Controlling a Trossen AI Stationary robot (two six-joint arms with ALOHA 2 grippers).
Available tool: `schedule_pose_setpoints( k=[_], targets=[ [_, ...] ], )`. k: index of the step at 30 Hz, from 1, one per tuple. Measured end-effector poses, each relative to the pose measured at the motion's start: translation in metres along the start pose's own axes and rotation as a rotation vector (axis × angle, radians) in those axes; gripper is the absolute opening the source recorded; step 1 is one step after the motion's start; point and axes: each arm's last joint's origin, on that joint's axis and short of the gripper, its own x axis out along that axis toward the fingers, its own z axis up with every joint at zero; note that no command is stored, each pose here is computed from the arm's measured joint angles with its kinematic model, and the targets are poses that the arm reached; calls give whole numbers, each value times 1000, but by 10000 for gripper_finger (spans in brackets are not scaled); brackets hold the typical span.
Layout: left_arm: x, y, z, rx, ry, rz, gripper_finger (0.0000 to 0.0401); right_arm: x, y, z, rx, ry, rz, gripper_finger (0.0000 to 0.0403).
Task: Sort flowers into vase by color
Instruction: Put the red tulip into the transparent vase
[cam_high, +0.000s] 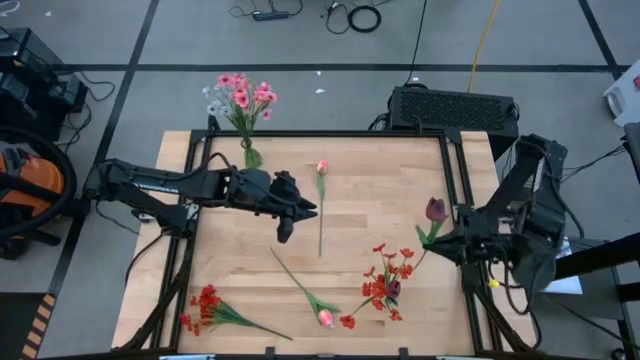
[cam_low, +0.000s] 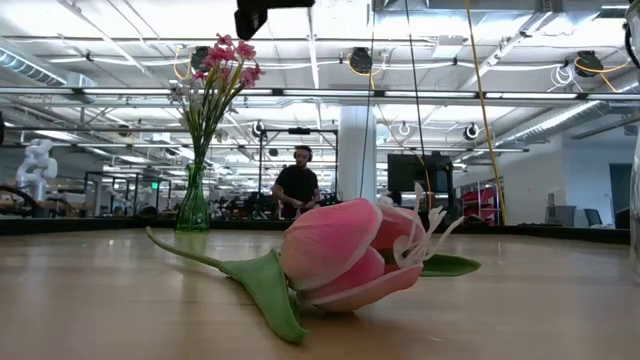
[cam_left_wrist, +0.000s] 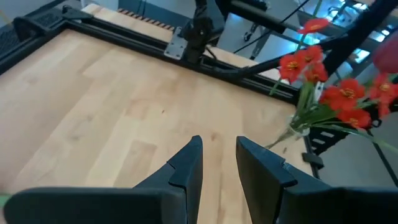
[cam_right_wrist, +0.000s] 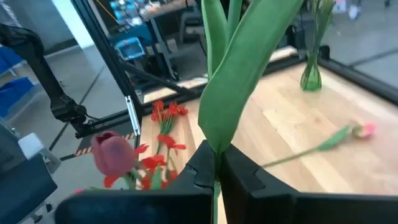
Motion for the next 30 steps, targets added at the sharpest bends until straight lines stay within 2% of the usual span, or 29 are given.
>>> schedule_pose_setpoints(
  k=[6, 15, 20, 25, 30],
  targets=[
    [-1, -5, -2, 12, 10, -16, 102, 2, 36, -2, 6, 42, -23, 0],
    [-2, -8, -5, 40, 30, -20, 102, 13, 78, -20, 13, -41, -63, 0],
    [-2, -8, -5, 42, 30, -21, 102, 17, 90, -24, -19, -95, -73, 0],
    [-2, -9, -6, 38, 31, -24, 102, 24, 96, -35, -78, -171, -129, 0],
    [-2, -13, -7, 44, 37, -37, 102, 32, 102, -52, -98, -167, -148, 0]
  ],
)
